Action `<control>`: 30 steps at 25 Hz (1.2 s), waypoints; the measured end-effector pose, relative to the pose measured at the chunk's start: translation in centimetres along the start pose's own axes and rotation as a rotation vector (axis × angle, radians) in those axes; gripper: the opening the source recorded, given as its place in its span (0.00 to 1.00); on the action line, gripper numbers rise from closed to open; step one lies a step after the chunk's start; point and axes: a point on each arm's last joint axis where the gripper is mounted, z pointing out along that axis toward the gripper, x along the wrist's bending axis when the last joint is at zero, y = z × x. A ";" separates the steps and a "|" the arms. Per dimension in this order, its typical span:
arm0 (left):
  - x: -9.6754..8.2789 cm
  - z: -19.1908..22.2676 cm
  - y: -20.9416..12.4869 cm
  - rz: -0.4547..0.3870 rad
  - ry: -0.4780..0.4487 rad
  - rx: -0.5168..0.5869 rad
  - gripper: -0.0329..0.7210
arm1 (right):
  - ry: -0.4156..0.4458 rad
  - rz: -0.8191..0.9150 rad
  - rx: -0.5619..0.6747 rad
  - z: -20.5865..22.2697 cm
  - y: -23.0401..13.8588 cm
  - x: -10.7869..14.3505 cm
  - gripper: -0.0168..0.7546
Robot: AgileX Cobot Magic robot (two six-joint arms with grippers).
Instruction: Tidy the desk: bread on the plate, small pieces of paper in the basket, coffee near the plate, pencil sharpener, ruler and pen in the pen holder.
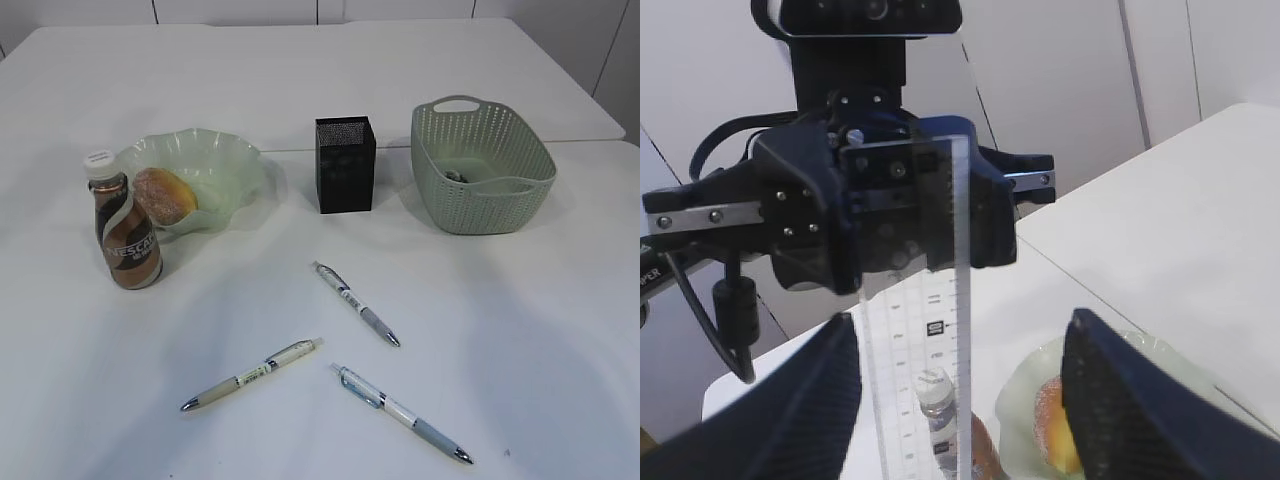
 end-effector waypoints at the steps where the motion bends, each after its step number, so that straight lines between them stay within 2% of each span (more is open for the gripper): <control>1: 0.0 -0.2 0.1 0.001 -0.001 0.001 0.36 | 0.004 0.006 0.001 0.1 0.0 0.1 0.67; 9: -0.1 -0.4 0.0 -0.004 -0.025 0.013 0.36 | 0.059 0.009 0.016 2.2 -0.1 1.5 0.67; 23: -0.6 -0.5 0.4 0.002 -0.033 0.013 0.36 | 0.066 0.008 0.018 2.4 -0.1 1.7 0.67; 30: -0.7 -0.6 0.6 0.006 -0.032 0.012 0.36 | 0.066 0.008 0.018 2.4 -0.1 1.7 0.55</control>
